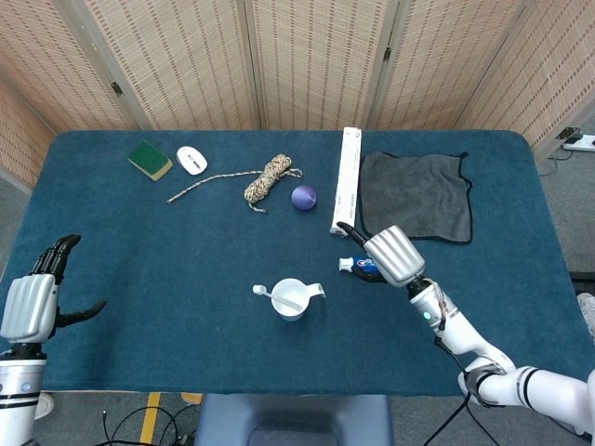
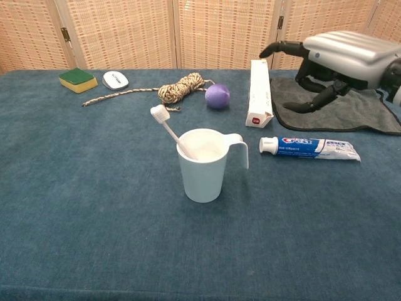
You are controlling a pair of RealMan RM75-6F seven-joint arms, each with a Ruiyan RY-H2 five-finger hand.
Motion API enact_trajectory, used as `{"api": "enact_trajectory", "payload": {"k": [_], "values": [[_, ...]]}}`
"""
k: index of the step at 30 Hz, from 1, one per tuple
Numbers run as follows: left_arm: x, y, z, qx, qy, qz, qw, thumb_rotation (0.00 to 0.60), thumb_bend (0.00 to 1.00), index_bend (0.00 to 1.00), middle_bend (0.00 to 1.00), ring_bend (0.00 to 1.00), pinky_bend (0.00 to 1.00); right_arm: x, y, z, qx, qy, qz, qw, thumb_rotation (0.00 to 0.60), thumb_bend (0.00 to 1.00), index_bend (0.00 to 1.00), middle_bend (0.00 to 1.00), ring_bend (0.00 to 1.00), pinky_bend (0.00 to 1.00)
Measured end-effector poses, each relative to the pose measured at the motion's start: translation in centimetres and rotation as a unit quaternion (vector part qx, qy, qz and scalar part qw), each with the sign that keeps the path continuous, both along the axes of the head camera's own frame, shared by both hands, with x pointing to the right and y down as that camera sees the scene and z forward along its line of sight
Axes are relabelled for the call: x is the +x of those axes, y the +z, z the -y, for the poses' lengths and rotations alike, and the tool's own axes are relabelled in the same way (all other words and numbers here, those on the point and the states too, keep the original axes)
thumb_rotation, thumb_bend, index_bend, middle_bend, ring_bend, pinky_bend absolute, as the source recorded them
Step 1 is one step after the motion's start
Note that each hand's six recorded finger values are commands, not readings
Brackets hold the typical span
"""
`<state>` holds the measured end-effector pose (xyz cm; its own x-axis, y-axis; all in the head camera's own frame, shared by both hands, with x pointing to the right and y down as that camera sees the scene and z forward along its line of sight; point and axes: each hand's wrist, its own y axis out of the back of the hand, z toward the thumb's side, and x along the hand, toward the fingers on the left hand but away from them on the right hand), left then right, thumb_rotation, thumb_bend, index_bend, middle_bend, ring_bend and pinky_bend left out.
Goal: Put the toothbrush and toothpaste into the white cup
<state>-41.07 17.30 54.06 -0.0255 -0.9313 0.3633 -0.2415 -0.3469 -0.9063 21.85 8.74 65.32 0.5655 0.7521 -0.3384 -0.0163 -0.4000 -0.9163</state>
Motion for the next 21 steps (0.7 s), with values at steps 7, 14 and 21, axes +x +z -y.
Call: {"api": "enact_trajectory", "payload": {"k": [7,14,21], "values": [[0.1,-0.2,0.1,0.001,0.002,0.002,1.0000,0.600,0.12,0.12,0.15,0.19,0.44,2.7,3.4,-0.3,-0.031,0.009,-0.066,0.9973,0.600,0.13,0.18,0.91,1.00,0.98],[0.0,-0.4,0.0,0.002,-0.001,0.005,1.0000,0.600,0.12,0.12,0.15,0.19,0.44,3.1,6.2,-0.6,-0.069,0.000,-0.111,0.9914,0.600,0.09,0.22,0.97,1.00,0.98],[-0.1,-0.4,-0.1,0.000,-0.001,0.006,1.0000,0.600,0.12,0.12,0.15,0.19,0.44,2.2,7.7,-0.5,-0.080,-0.014,-0.145,0.9861,0.600,0.10,0.23,0.96,1.00,0.98]]}}
